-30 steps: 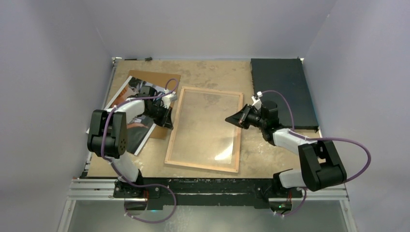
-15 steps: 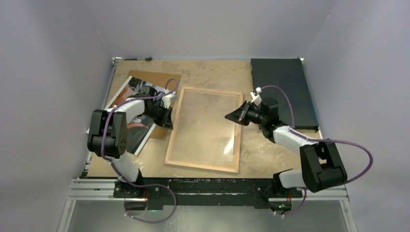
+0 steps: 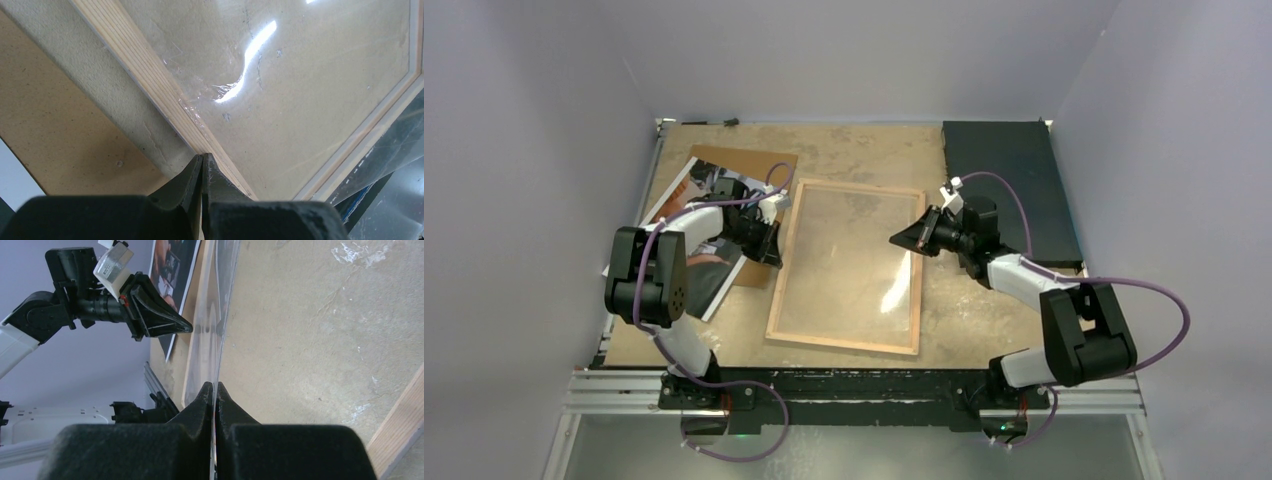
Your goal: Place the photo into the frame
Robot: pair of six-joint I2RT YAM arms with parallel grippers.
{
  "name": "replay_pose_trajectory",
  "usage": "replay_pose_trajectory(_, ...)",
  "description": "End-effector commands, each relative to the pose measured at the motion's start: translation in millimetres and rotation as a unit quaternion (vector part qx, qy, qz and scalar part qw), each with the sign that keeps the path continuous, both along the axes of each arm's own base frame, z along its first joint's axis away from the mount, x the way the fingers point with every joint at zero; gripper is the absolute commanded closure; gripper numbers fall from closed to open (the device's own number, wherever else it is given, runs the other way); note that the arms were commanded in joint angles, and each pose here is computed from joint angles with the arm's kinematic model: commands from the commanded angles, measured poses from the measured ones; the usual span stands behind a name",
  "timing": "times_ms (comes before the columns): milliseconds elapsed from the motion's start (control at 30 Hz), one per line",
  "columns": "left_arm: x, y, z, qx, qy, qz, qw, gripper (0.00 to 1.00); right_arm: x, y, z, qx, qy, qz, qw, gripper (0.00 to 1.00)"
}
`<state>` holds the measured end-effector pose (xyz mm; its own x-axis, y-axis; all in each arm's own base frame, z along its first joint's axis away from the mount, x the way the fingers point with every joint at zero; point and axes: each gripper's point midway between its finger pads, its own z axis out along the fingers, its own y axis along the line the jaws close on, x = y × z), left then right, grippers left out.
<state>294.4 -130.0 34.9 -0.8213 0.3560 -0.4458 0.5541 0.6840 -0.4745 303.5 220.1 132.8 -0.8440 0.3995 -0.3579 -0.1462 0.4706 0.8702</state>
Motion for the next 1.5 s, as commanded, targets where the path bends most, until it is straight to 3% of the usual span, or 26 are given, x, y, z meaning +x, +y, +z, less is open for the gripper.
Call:
replay_pose_trajectory(0,3.8,-3.6,0.3,0.0,-0.015,-0.014,1.0,1.0,6.6,0.7,7.6,-0.003,-0.036,0.014,0.999,1.0)
replay_pose_trajectory(900,3.6,-4.7,2.9,-0.002,-0.015,-0.014,1.0,1.0,19.0,-7.8,-2.7,-0.051,-0.077,0.015,0.996,1.0)
replay_pose_trajectory(1167,0.7,-5.1,3.5,-0.004,-0.012,-0.016,1.0,1.0,-2.2,-3.5,-16.2,0.016,-0.016,-0.001,1.0,1.0)
replay_pose_trajectory(1467,-3.1,-6.9,-0.3,-0.007,-0.007,-0.019,1.0,1.0,-9.6,-7.5,-3.7,0.045,-0.002,-0.035,0.998,1.0)
